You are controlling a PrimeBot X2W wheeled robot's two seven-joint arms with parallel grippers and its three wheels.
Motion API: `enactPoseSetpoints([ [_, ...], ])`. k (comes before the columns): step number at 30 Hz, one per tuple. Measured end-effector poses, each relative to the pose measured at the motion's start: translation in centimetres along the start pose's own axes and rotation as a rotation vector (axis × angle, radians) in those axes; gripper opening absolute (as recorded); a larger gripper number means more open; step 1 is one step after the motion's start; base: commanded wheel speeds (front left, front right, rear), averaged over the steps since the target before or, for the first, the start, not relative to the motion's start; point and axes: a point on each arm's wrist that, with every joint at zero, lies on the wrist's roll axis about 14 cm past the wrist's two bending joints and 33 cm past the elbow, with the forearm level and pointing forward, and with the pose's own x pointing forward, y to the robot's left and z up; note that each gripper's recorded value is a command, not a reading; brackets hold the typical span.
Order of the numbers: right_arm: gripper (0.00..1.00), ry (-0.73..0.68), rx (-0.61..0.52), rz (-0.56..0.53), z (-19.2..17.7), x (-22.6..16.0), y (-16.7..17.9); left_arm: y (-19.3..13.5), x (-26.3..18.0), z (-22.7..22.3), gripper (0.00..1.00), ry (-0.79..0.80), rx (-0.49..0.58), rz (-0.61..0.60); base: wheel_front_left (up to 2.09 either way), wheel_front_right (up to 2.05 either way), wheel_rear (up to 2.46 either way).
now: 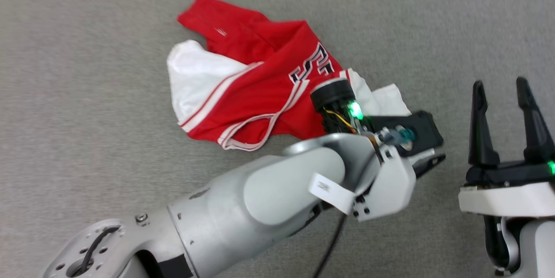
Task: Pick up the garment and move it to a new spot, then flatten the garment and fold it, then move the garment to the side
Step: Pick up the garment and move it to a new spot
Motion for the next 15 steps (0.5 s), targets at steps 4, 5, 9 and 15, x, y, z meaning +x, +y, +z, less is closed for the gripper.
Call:
enactPoseSetpoints([
  [4,1.00,-0.011,-0.001,0.020,0.9,-0.8,0.8,2.2,-2.0,2.6,1.00,-0.109,0.024,0.117,0.00,0.00,0.00],
  [5,1.00,-0.013,0.002,0.025,1.1,-1.0,1.0,2.7,-2.7,3.0,1.00,-0.131,0.024,0.156,0.00,0.00,0.00],
  [9,1.00,-0.022,0.005,0.039,1.8,-1.9,1.5,5.2,-6.1,3.2,1.00,-0.199,-0.001,0.326,0.00,0.00,0.00],
  [15,1.00,-0.026,0.014,0.067,2.4,-3.0,2.5,10.2,-15.2,0.5,1.00,-0.245,-0.015,0.715,0.00,0.00,0.00],
])
